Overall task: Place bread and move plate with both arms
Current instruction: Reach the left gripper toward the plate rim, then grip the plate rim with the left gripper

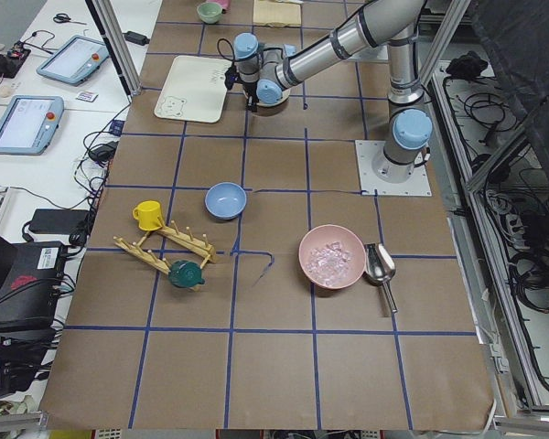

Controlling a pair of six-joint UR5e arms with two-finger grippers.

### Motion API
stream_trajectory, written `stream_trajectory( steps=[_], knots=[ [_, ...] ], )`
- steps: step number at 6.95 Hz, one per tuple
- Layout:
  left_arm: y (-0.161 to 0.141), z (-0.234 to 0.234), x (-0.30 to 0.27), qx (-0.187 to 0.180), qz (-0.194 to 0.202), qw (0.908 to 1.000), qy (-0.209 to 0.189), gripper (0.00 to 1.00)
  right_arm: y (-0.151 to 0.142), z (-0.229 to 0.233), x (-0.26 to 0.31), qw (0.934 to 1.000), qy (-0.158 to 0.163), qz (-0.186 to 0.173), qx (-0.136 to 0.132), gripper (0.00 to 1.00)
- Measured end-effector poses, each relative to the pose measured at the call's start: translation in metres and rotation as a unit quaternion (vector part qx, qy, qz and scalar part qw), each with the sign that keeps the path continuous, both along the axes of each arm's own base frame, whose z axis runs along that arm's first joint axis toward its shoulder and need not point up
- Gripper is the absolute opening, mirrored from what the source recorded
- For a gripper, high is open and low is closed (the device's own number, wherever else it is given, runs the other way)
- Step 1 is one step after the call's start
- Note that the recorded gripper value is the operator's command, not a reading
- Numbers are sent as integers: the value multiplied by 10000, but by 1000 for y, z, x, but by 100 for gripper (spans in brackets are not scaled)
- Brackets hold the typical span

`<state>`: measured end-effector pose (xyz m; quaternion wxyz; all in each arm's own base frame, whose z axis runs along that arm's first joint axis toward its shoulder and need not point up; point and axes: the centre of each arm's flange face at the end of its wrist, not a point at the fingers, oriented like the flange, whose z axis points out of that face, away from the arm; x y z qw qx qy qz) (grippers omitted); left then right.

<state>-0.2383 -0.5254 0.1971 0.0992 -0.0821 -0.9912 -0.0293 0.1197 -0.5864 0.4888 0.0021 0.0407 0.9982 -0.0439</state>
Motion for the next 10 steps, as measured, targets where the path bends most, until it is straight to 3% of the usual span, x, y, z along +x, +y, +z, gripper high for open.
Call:
stream_trajectory(
  steps=[3, 4, 5, 8, 10],
  knots=[
    [17, -12, -13, 148, -83, 9999, -20, 50, 1, -2, 0, 10000, 3, -18, 55, 100],
    [19, -13, -17, 150, -107, 9998, -20, 31, 0, -5, 0, 10000, 7, 5, 86, 100],
    [20, -14, -19, 155, -122, 9998, -18, 0, 1, -7, 0, 9999, 4, 19, 124, 100],
    [19, -9, -20, 146, -4, 9999, -20, 0, 2, -6, 2, 9999, -25, 37, 136, 100],
    [11, 17, -16, -21, 323, 9994, 95, 0, 2, -7, 2, 9999, -26, 42, 142, 100]
  ],
)
